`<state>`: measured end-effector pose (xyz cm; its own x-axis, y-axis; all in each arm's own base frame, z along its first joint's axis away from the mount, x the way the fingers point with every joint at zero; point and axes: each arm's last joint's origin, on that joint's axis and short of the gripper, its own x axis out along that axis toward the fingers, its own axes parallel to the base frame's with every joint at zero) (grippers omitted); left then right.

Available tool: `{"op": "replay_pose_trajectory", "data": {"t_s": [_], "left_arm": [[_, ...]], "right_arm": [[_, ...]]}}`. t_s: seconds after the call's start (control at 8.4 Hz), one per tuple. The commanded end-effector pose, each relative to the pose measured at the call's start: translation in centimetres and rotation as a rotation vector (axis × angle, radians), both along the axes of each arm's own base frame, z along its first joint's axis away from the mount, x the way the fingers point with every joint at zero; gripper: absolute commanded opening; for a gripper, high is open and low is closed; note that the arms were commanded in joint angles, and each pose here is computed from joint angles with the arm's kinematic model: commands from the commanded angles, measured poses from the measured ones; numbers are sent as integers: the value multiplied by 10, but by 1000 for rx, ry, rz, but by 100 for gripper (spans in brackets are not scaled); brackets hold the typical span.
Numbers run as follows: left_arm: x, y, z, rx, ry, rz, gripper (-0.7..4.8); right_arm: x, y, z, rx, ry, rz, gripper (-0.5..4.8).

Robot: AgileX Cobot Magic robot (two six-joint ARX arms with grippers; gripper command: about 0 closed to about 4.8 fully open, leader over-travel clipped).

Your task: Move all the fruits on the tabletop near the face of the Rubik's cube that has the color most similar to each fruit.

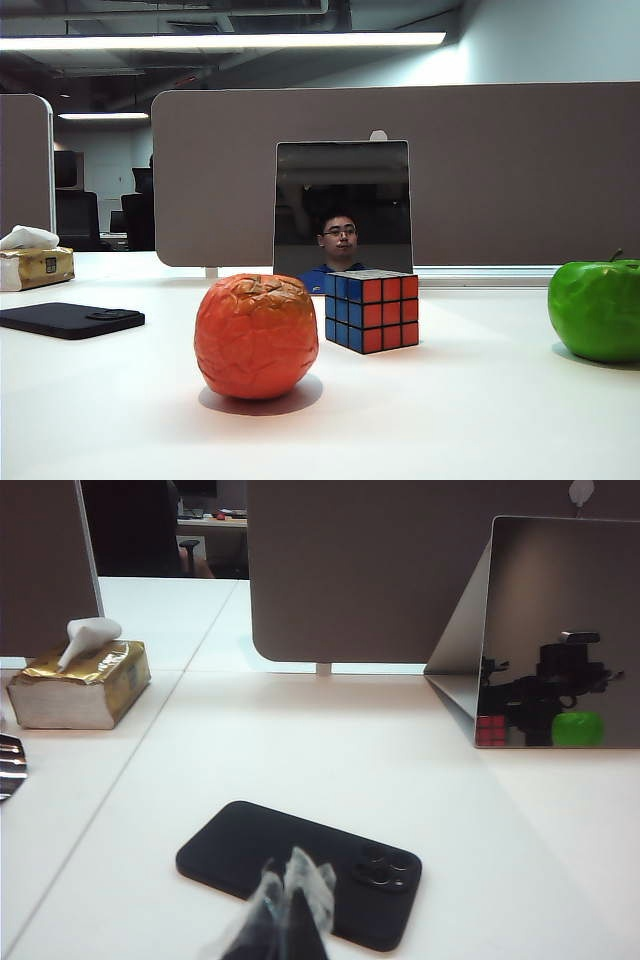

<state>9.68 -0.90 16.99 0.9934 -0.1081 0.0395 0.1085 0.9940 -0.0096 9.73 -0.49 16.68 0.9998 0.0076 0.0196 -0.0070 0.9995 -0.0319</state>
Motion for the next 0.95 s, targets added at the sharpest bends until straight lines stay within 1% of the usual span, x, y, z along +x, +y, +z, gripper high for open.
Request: {"op": "replay_pose_trajectory", "data": {"t_s": [0.12,0.24,0.48,0.6,0.71,0.83,0.95], "left_arm": [[-1,-4,2,-28,-5,-148,-5],[-8,-9,18,-61,25,-337,-5],[-12,-9,28,-61,26,-344,-5],[-22,-10,47,-66,80,-407,-5],[-23,-10,49,-70,91,-415,-5],[-25,-11,54,-101,124,-454,-5],[-25,-11,55,-107,127,-464,-5]], "right_arm": [[-2,1,9,-5,-39,32,-1],[-20,3,56,-107,-9,49,-1],[-25,3,64,-100,55,53,-1],[-29,5,78,-82,209,97,-1],[-29,5,82,-79,220,108,-1],[-28,5,95,-70,286,113,-1],[-27,5,98,-68,302,113,-1]]}}
